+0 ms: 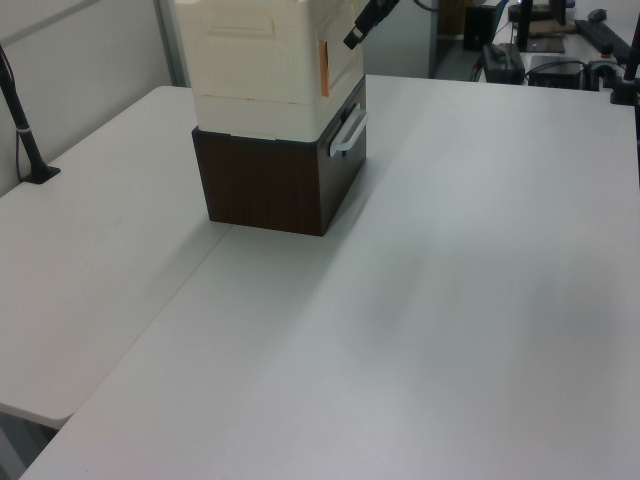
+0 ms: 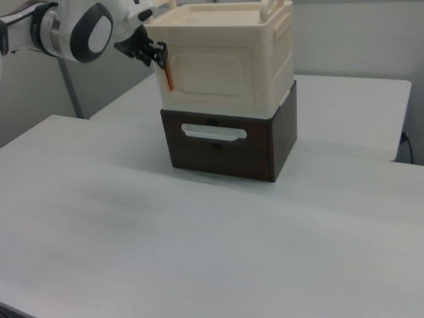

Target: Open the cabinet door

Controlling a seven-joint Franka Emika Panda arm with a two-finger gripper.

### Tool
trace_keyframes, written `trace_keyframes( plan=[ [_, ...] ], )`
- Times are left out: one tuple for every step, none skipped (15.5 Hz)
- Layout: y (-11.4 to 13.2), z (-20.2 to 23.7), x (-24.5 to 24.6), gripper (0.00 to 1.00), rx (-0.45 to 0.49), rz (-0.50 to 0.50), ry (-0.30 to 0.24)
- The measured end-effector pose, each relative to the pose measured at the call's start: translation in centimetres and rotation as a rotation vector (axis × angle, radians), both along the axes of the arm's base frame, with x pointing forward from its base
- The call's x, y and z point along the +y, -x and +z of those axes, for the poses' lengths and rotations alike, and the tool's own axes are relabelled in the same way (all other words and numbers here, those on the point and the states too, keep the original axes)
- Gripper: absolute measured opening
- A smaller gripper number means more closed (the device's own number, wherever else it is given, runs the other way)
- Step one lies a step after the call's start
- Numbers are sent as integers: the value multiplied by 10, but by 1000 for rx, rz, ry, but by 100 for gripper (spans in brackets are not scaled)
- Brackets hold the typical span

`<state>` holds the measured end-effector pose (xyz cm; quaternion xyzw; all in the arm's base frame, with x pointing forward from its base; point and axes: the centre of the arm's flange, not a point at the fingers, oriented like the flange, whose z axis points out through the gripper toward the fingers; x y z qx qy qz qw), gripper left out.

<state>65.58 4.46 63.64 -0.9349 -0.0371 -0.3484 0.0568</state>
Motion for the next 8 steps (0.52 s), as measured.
trace_keyframes(
  plan=[
    [-1,-2,0,39,2,-1,-7],
    [-2,-3,0,37,4,-1,-9],
    [-3,-4,0,37,-5,-3,-11],
    [-5,-4,0,37,-24,-7,-11],
    [-7,-3,0,37,-45,-11,-12],
    [-9,-4,0,37,-61,-14,-12],
    [-11,-6,0,38,-73,-15,-12],
    [-13,-9,2,38,-81,-14,-11]
  ],
)
